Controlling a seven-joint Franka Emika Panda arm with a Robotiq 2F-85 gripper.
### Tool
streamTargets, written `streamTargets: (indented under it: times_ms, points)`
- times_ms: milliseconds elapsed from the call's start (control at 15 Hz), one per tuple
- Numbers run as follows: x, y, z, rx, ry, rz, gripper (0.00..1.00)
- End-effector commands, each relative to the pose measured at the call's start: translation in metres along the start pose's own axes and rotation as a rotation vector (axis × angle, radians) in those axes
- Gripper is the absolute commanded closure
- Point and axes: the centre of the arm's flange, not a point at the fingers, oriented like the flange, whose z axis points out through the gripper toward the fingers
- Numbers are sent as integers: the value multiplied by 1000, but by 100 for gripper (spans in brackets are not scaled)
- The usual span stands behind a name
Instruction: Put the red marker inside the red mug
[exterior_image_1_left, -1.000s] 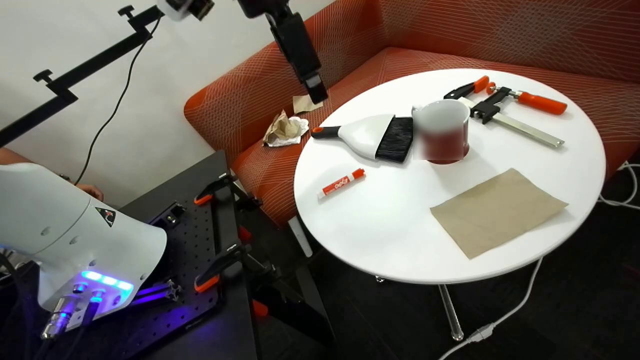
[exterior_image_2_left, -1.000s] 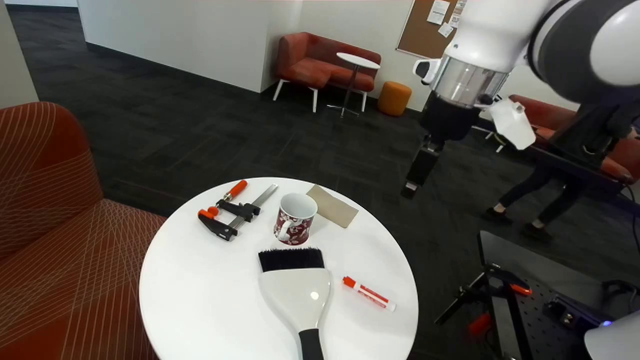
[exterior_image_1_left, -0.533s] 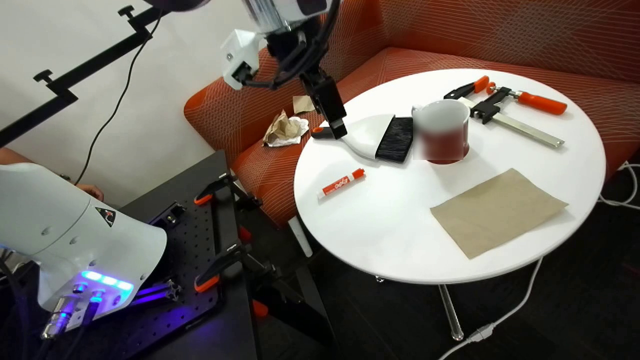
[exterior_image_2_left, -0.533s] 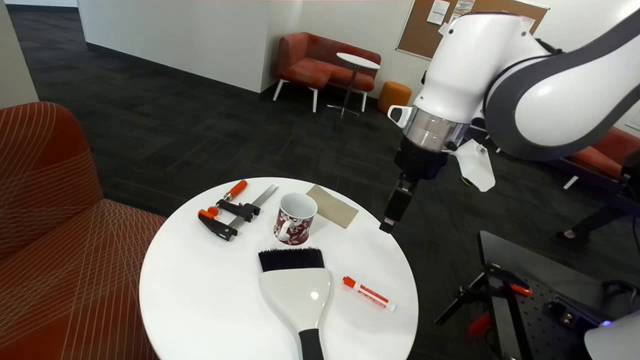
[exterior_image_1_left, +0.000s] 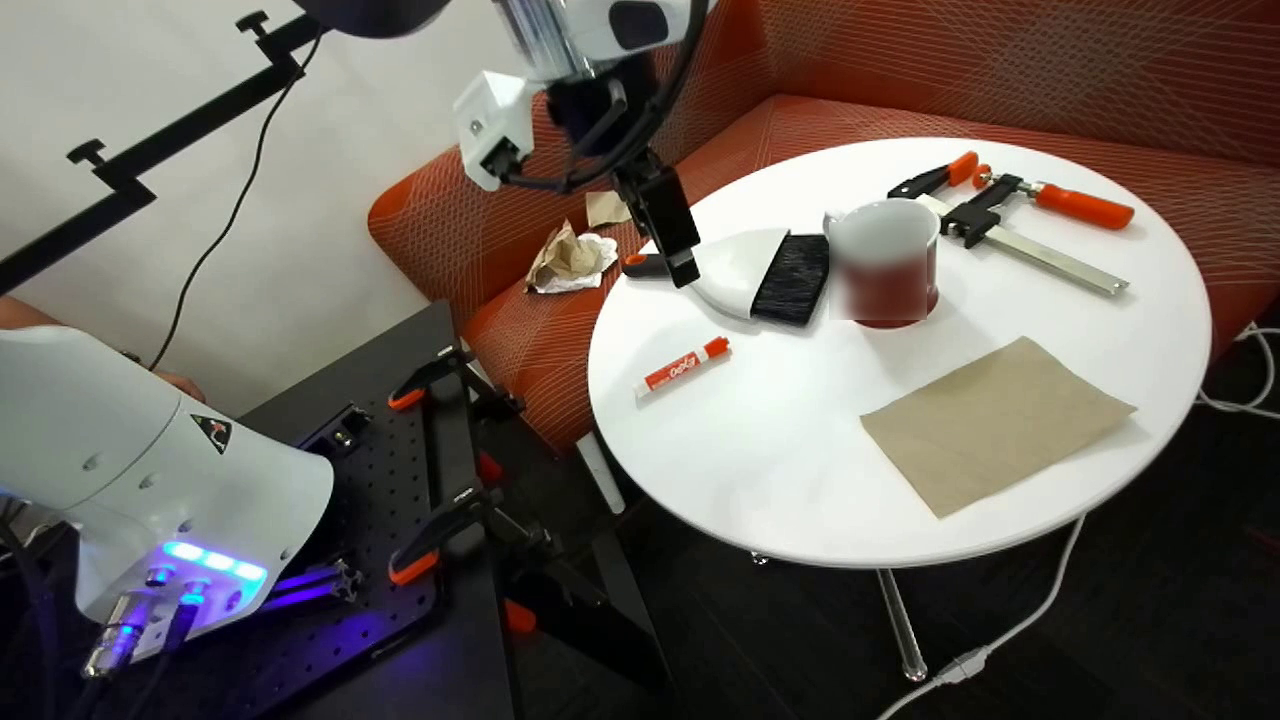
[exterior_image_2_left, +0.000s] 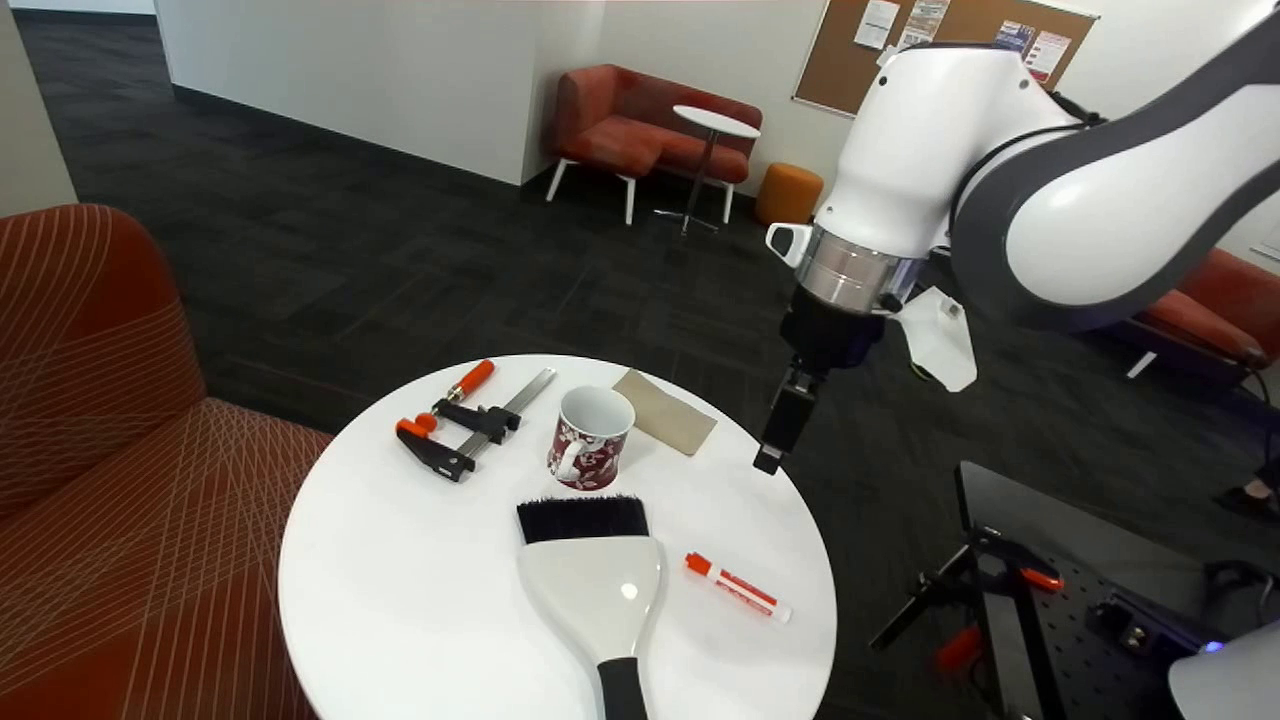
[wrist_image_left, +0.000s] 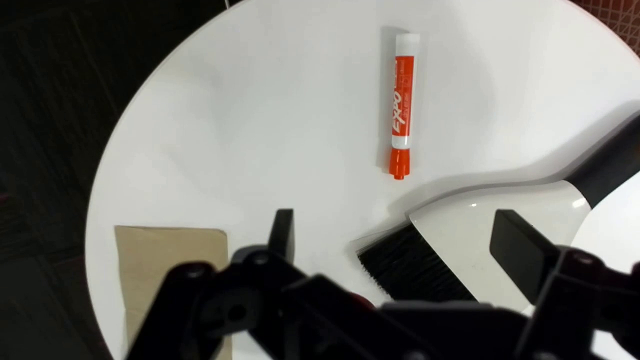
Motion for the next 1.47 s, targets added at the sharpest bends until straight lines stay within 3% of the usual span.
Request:
streamTargets:
  times_ms: [0,733,1400]
  points:
    - [8,-7,23,-4,-8,-9,0]
    - [15,-2,124,17,10,12,0]
    - [17,-12,159,39,-27,10,0]
